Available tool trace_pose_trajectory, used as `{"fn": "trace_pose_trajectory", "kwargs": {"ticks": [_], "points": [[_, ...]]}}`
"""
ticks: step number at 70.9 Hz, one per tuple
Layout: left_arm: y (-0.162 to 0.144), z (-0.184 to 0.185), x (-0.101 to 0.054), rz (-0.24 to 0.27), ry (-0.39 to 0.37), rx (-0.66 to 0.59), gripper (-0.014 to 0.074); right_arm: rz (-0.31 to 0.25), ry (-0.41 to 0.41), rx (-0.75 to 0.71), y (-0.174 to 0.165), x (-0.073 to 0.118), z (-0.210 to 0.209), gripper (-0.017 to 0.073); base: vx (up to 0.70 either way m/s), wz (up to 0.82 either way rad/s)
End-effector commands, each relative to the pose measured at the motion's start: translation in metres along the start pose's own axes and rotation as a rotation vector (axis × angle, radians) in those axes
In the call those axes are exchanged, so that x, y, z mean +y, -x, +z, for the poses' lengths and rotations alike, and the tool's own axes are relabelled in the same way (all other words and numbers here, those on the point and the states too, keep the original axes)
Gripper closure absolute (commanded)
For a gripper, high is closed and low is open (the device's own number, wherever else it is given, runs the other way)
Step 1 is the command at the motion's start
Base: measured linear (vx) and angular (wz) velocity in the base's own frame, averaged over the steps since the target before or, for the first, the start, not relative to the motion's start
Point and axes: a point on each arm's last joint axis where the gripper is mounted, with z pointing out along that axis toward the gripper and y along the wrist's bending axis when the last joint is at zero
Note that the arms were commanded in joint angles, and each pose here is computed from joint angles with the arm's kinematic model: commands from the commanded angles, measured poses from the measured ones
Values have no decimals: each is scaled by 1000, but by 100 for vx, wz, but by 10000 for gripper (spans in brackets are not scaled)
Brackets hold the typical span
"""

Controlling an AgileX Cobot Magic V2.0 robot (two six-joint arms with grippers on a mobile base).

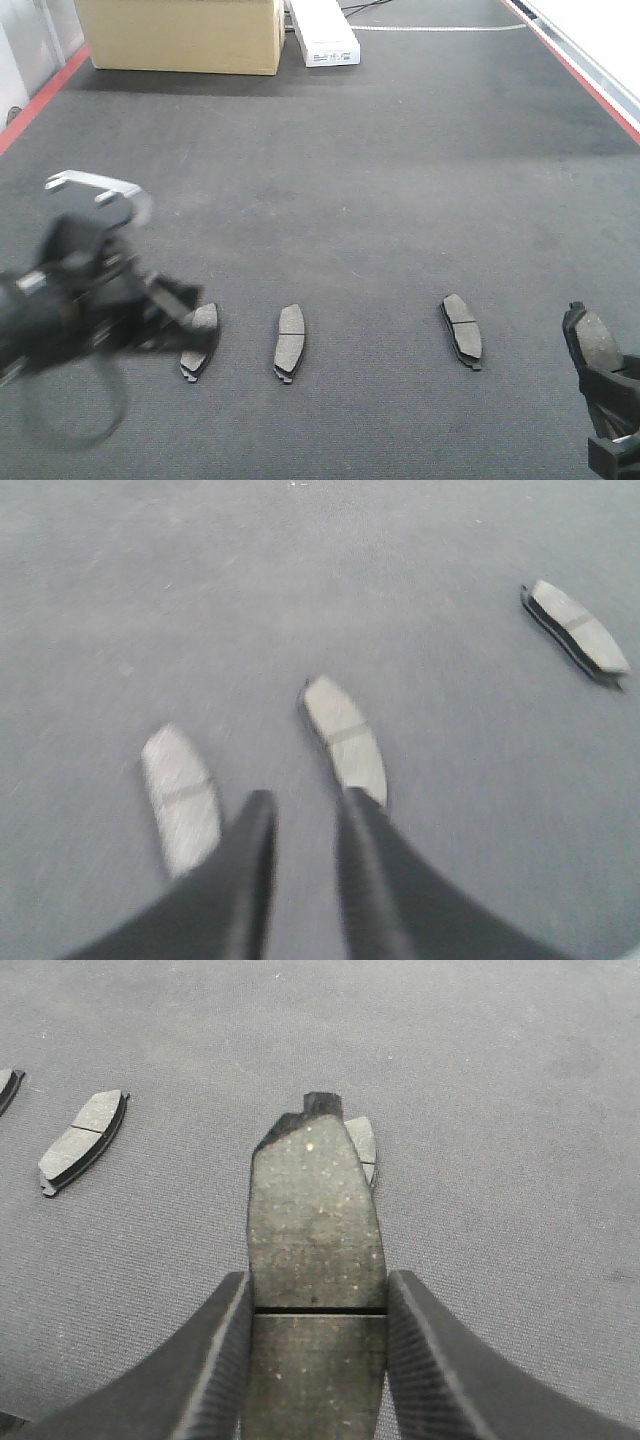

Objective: Move and align brake pads A on conveyor
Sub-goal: 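Raise the open left gripper away from the placed pad, then lower the right gripper's pad onto the belt in line and open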

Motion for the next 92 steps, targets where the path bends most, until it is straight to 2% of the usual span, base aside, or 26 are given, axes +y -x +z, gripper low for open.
{"fn": "trace_pose_trajectory", "kwargs": {"ticks": [1,15,28,42,81,92], "points": [[1,-27,1,4,-38,-119,593,-7,-1,-113,16,0,-5,517,0,0],[-23,-59,9,-1,-68,-219,601,-7,-1,-113,16,0,-5,517,0,0],[-42,-90,14,-3,-122,-382,601,-7,-1,-113,16,0,-5,517,0,0],[-59,-106,19,-5,-159,-491,601,-7,-1,-113,16,0,-5,517,0,0],[-62,-110,20,-6,-161,-504,601,-7,-1,-121,17,0,-5,517,0,0],[-62,-110,20,-6,-161,-504,601,19,11,-120,17,1,-5,515,0,0]]}}
